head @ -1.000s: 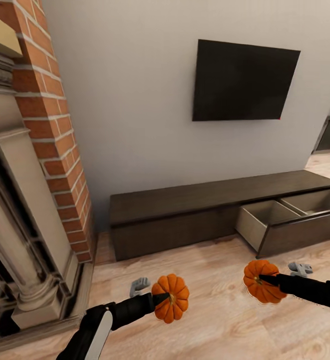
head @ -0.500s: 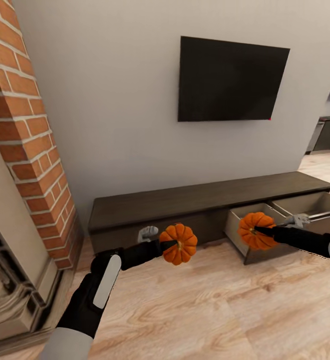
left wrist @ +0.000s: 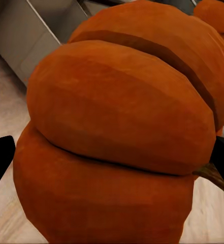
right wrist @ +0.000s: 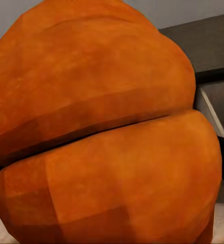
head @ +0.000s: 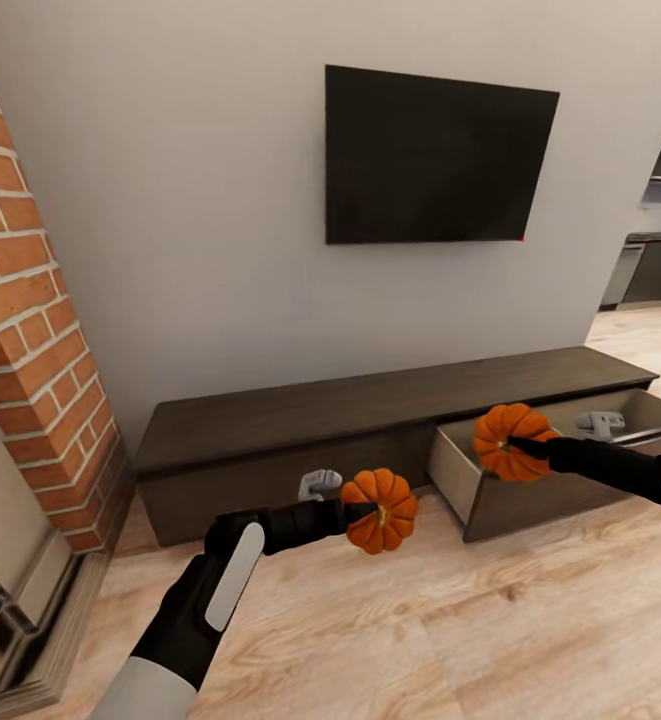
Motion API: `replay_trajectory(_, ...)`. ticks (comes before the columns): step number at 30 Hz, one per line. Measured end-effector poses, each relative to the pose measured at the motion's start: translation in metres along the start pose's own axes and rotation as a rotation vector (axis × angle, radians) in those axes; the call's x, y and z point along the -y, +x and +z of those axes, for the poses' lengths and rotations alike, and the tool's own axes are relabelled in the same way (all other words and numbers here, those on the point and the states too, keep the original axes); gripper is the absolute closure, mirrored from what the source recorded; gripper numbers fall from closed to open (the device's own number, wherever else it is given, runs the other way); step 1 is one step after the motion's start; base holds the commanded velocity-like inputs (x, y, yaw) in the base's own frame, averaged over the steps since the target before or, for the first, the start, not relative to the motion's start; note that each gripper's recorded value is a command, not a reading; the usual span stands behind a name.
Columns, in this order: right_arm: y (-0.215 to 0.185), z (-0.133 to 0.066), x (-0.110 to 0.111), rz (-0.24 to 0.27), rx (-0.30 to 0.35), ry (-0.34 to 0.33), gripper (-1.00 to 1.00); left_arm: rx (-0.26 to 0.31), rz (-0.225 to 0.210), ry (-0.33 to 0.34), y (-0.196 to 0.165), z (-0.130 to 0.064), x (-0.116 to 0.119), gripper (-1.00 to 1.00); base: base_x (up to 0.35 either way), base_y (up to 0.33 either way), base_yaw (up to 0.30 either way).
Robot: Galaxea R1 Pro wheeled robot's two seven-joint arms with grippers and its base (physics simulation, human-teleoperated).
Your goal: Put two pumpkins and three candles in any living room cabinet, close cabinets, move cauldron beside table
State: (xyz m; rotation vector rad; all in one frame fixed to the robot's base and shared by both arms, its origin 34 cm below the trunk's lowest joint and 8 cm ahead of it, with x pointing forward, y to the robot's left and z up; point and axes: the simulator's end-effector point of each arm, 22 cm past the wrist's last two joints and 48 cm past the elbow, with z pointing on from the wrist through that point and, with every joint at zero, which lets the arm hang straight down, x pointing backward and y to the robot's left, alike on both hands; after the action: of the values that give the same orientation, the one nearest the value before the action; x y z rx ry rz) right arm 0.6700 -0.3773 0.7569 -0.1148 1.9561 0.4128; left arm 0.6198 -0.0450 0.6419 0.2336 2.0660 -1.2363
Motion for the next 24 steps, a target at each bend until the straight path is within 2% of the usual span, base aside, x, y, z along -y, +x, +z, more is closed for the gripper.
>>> replay_trajectory(5, 0.0, 0.0, -0.001, -0.002, 0.001, -0.002, 1.0, 0.014, -0.031, 0.033, -0.002, -0.002, 0.007, 1.0, 0.132, -0.326, 0.0)
replay_trajectory(8, 0.0, 0.0, -0.001, -0.002, 0.0, -0.001, 1.0, 0.029, -0.03, 0.057, -0.008, -0.005, 0.016, 1.0, 0.128, -0.327, 0.0)
replay_trajectory(10, -0.001, -0.001, -0.001, -0.006, 0.003, 0.0, 1.0, 0.051, -0.002, 0.069, -0.019, -0.01, 0.026, 1.0, 0.127, -0.328, 0.0)
replay_trajectory(11, -0.002, -0.001, -0.002, -0.007, 0.005, -0.001, 1.0, 0.063, -0.009, 0.099, -0.025, -0.013, 0.037, 1.0, 0.131, -0.328, 0.0)
replay_trajectory(12, -0.004, -0.002, -0.003, -0.013, 0.009, -0.001, 1.0, 0.08, 0.016, 0.107, -0.033, -0.016, 0.045, 1.0, 0.139, -0.327, 0.0)
replay_trajectory(13, -0.005, -0.003, -0.005, -0.015, 0.013, -0.003, 1.0, 0.095, 0.019, 0.129, -0.04, -0.02, 0.055, 1.0, 0.149, -0.326, 0.0)
replay_trajectory(17, 0.001, -0.004, -0.007, -0.023, 0.008, -0.005, 1.0, 0.141, -0.005, 0.072, -0.058, -0.026, 0.053, 1.0, 0.16, -0.324, 0.0)
replay_trajectory(24, 0.006, -0.003, -0.006, -0.021, 0.003, -0.006, 1.0, 0.15, -0.012, 0.05, -0.061, -0.028, 0.05, 1.0, 0.166, -0.323, 0.0)
